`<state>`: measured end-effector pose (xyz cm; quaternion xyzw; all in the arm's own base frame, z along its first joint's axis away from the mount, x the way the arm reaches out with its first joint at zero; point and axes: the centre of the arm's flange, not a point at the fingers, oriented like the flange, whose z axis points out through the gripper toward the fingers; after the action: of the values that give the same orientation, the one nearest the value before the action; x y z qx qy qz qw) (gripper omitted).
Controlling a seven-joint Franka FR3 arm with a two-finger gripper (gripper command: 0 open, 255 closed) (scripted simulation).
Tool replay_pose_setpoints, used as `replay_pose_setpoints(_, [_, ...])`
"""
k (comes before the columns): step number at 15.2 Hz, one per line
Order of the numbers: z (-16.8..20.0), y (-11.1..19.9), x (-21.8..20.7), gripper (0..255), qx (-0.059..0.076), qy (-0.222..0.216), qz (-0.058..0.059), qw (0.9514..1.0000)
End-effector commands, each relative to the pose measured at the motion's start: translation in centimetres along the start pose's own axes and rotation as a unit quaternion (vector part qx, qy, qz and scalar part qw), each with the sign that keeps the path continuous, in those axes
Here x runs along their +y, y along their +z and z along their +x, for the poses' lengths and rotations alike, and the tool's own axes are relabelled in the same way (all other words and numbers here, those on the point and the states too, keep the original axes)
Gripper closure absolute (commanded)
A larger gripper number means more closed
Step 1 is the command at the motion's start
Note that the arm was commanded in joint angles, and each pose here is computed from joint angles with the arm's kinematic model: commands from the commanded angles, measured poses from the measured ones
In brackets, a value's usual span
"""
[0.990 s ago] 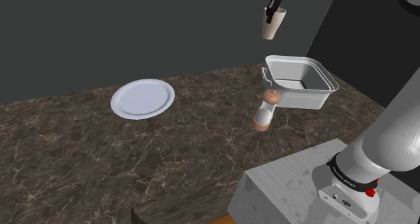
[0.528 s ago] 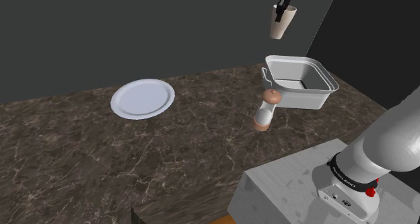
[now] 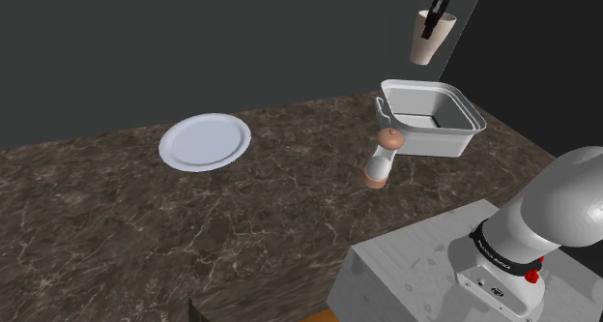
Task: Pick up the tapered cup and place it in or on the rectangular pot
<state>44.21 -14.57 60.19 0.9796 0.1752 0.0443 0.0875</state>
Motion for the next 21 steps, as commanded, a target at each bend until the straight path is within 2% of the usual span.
replay_pose_setpoints(1, [-2.1,-0.7,-1.1,255,0.000,0.000,0.000,1.0000])
replay_pose_setpoints(6, [-7.9,-2.7,-4.4,255,0.000,0.000,0.000,1.0000])
replay_pose_setpoints(21, [-8.4,5.1,-5.9,255,0.000,0.000,0.000,1.0000])
